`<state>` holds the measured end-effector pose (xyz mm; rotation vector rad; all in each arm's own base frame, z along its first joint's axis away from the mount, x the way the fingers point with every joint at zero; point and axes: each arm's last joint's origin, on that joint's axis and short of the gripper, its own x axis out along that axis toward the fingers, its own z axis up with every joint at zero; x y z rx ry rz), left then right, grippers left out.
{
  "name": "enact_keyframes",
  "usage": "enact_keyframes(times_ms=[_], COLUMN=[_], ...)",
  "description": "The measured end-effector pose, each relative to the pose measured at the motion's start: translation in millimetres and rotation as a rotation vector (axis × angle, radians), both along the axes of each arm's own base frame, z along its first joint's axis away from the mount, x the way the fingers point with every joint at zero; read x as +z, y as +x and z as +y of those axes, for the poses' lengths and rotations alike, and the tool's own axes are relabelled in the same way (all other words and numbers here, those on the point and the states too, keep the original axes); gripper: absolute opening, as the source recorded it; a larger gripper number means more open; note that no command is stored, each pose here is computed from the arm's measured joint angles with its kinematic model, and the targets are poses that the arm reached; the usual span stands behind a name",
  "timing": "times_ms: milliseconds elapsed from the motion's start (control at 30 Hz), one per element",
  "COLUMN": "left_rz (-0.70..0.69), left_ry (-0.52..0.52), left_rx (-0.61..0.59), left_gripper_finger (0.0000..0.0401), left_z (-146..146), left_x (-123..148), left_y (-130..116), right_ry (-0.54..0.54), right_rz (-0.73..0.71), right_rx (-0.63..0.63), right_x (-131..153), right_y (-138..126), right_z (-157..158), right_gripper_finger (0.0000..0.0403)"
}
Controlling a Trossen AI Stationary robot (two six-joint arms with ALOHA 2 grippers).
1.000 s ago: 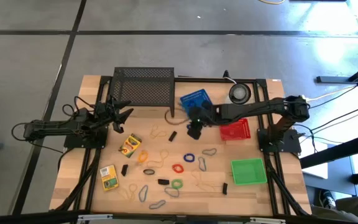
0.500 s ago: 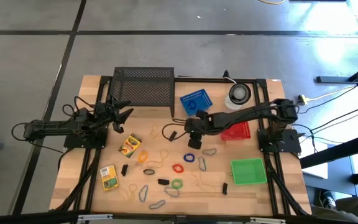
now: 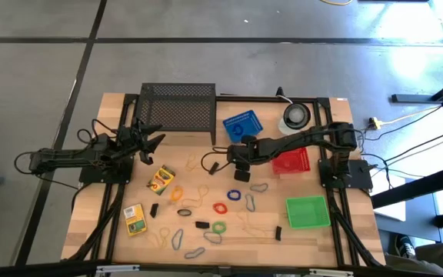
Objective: Pick & Place Office Desk Supplies
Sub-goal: Put the blue wrist coil into the blue bin
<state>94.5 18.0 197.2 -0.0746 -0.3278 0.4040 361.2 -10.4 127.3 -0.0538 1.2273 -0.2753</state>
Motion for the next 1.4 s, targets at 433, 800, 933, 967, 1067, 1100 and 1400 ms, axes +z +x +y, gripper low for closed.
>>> enact_keyframes(times_ms=[433,800,933,967,1067,1100,1400], left_rz=[0.0,0.0,0.0,0.0,0.0,0.0,0.005], left_ry=[0.0,0.0,0.0,0.0,0.0,0.0,-0.001], left_rx=[0.0,0.0,0.0,0.0,0.0,0.0,0.001], left_gripper_finger=[0.0194,0.0194,0.0194,0.0194,0.0194,0.0194,0.0194], left_z=[0.0,0.0,0.0,0.0,0.0,0.0,0.0], left_x=[0.0,0.0,0.0,0.0,0.0,0.0,-0.5], left_y=[0.0,0.0,0.0,0.0,0.0,0.0,0.2], right_ry=[0.071,0.098,0.1,0.089,0.036,0.025,-0.09], right_rz=[0.01,-0.018,-0.171,-0.212,-0.408,-0.482,-1.068], right_rx=[0.003,0.005,0.024,0.027,0.039,0.052,0.398], right_x=[-4.4,10.9,50.5,59.3,92.6,105.4,178.1], right_y=[0.4,-5.0,-6.8,-7.3,-6.4,-6.8,-0.8], right_z=[-5.9,3.9,11.6,13.5,21.8,25.6,78.4], right_gripper_finger=[0.0048,0.0025,0.0017,0.0016,0.0016,0.0016,0.0017])
